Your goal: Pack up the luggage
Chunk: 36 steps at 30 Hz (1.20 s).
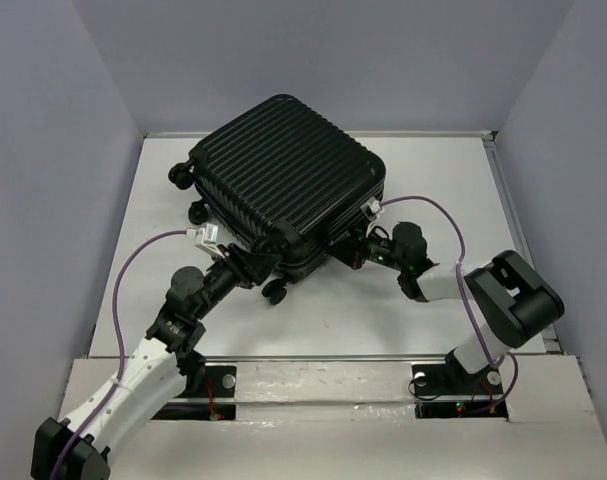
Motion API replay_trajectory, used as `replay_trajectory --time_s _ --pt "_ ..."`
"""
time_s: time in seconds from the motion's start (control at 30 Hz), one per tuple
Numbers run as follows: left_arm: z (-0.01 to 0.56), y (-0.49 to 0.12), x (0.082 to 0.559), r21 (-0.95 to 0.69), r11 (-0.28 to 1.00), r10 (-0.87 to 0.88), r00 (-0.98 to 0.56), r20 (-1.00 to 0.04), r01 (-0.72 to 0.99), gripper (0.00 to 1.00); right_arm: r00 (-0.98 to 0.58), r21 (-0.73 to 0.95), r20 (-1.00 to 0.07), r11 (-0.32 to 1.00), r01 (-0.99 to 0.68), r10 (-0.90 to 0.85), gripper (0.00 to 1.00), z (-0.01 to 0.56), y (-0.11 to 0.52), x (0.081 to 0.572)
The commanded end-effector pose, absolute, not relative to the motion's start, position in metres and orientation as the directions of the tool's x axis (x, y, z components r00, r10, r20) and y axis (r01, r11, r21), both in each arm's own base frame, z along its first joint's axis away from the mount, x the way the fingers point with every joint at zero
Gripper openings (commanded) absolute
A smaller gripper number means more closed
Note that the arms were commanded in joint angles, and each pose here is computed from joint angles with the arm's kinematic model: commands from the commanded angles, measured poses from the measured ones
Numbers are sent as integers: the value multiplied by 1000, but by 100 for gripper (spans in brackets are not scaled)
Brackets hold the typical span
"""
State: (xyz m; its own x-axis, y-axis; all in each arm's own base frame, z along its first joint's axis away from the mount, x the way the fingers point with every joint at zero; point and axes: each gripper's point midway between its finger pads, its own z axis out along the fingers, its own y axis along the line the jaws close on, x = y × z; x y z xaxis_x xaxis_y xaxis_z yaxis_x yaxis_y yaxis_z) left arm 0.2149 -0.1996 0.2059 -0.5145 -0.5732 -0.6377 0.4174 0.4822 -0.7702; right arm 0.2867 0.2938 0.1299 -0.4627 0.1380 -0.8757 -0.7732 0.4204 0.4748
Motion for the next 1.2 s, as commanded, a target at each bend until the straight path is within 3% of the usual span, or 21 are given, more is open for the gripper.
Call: replay_trajectory --time_s 0.0,0.13,0.5,0.7,0.8,1.0,1.17 --pt "264 -215 205 -722 381 -583 -457 -672 577 6 -333 375 -927 412 -830 172 7 168 332 272" --pt "287 -222 204 -710 354 -578 -455 -678 609 6 -326 358 -934 372 -856 150 7 178 370 219" --pt "333 -243 206 -711 270 -583 -478 -657 649 6 -340 386 -922 349 -854 187 7 186 416 157" --pt "356 -257 193 -717 201 -586 -504 -634 668 6 -273 442 -872 413 -797 406 7 212 449 173" --pt "362 -261 184 -728 164 -589 -525 -614 666 6 -195 532 -747 396 -748 635 7 246 444 189" --pt "359 -270 171 -756 112 -586 -572 -574 645 6 -121 643 -631 429 -635 766 7 255 450 223" --pt "349 -272 168 -774 101 -603 -580 -548 626 6 -133 720 -527 357 -595 840 7 268 462 234"
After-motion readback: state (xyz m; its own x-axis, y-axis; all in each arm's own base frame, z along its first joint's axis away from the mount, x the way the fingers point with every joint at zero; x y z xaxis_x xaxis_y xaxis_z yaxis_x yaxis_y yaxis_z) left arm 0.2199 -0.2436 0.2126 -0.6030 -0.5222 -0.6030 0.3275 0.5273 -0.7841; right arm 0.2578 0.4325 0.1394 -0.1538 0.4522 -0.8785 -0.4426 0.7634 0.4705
